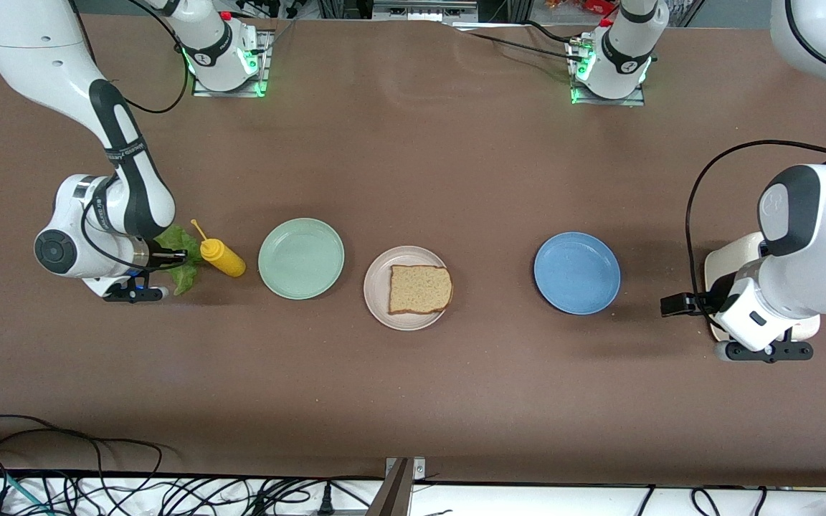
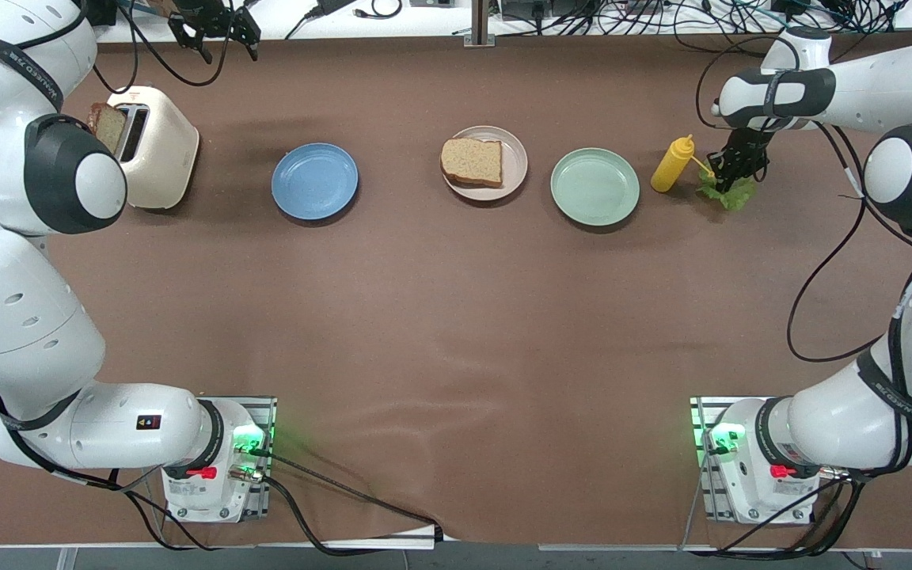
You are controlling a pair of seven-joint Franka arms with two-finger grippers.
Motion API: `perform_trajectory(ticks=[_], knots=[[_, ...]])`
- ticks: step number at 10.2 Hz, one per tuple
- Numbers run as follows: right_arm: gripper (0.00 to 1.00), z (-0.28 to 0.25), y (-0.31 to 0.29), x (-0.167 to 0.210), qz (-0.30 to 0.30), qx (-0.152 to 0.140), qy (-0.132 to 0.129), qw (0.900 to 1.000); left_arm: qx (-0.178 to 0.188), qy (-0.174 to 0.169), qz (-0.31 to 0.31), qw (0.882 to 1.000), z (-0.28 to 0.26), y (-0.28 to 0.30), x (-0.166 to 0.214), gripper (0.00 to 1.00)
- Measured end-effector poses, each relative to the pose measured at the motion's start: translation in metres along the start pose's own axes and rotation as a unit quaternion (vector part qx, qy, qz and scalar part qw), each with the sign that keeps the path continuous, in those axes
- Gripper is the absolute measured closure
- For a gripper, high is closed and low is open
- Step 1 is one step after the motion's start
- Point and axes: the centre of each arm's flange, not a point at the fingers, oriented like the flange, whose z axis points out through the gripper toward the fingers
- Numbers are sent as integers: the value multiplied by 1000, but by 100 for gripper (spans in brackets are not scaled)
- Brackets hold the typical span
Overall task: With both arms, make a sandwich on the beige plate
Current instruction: 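Grasp the green lettuce leaf with the right gripper and lift it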
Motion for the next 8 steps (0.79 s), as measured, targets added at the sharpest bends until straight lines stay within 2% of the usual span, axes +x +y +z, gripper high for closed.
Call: perform_trajectory(ticks=[5, 8], knots=[[93, -24, -1, 10, -3, -1, 12, 1000, 0, 2, -2, 1000, -4, -4, 0, 0], [95, -109, -3, 18, -7, 6, -11, 1000, 0, 5, -2, 1000, -7, -3, -1, 0]])
